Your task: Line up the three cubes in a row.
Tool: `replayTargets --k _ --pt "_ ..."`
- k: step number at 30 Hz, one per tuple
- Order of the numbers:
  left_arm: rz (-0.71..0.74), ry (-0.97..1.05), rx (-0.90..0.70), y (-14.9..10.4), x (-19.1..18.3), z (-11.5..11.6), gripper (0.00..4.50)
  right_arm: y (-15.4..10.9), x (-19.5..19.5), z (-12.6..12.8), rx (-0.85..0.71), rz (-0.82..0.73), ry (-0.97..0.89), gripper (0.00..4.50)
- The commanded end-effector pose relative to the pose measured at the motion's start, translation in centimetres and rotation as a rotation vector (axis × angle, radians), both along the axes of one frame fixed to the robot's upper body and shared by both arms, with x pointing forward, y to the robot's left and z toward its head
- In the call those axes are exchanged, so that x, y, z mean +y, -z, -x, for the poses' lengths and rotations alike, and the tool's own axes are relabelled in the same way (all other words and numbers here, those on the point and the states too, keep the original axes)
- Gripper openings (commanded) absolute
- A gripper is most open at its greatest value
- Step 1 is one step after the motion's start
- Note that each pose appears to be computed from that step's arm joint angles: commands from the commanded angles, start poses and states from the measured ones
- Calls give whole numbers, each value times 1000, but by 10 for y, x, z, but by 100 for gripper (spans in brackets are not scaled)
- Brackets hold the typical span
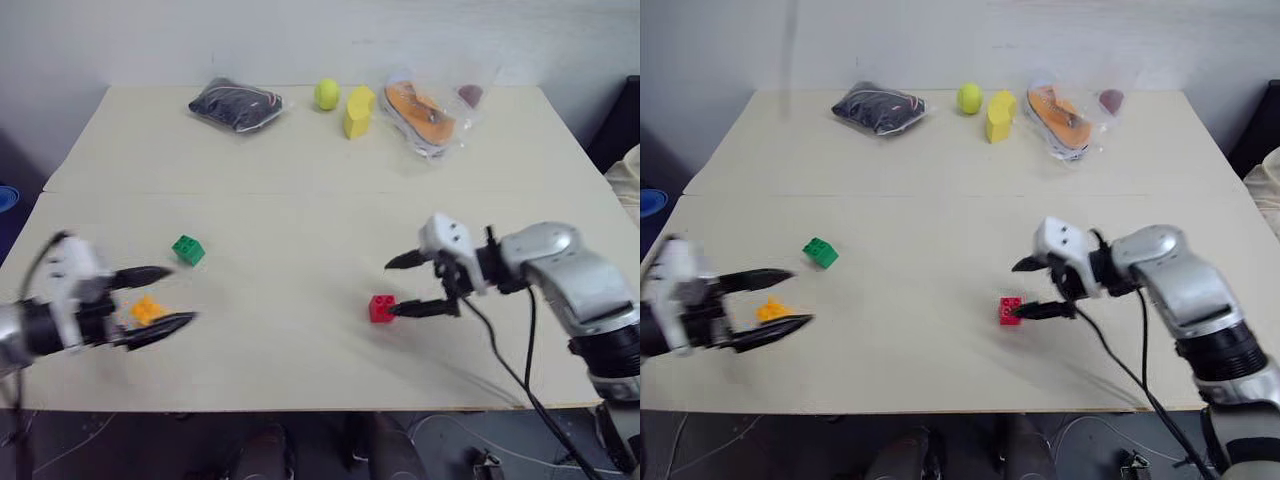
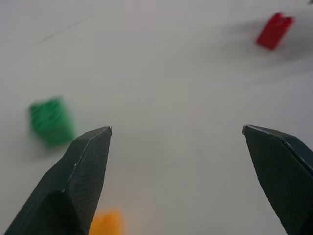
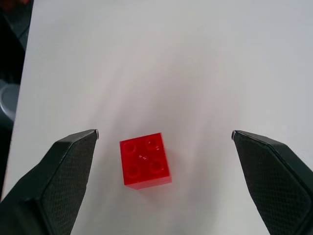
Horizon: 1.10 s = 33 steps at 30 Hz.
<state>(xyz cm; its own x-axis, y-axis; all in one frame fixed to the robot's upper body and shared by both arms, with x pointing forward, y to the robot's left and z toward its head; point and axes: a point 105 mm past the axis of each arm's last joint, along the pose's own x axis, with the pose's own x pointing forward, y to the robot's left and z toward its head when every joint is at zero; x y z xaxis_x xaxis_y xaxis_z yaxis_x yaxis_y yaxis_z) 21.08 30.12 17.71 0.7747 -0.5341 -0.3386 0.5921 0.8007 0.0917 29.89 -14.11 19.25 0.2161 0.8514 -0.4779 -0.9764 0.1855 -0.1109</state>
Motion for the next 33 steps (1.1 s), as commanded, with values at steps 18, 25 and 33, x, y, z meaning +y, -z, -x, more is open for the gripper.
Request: replayTargets --k 18,25,33 --pt "-134 -160 115 7 -5 -97 450 -41 2 19 10 -240 -73 449" --pt "-184 -185 148 19 -11 -143 450 -32 8 35 12 -255 -79 449" --pt "-153 -148 147 25 -22 -160 450 -33 16 41 13 -260 -79 449"
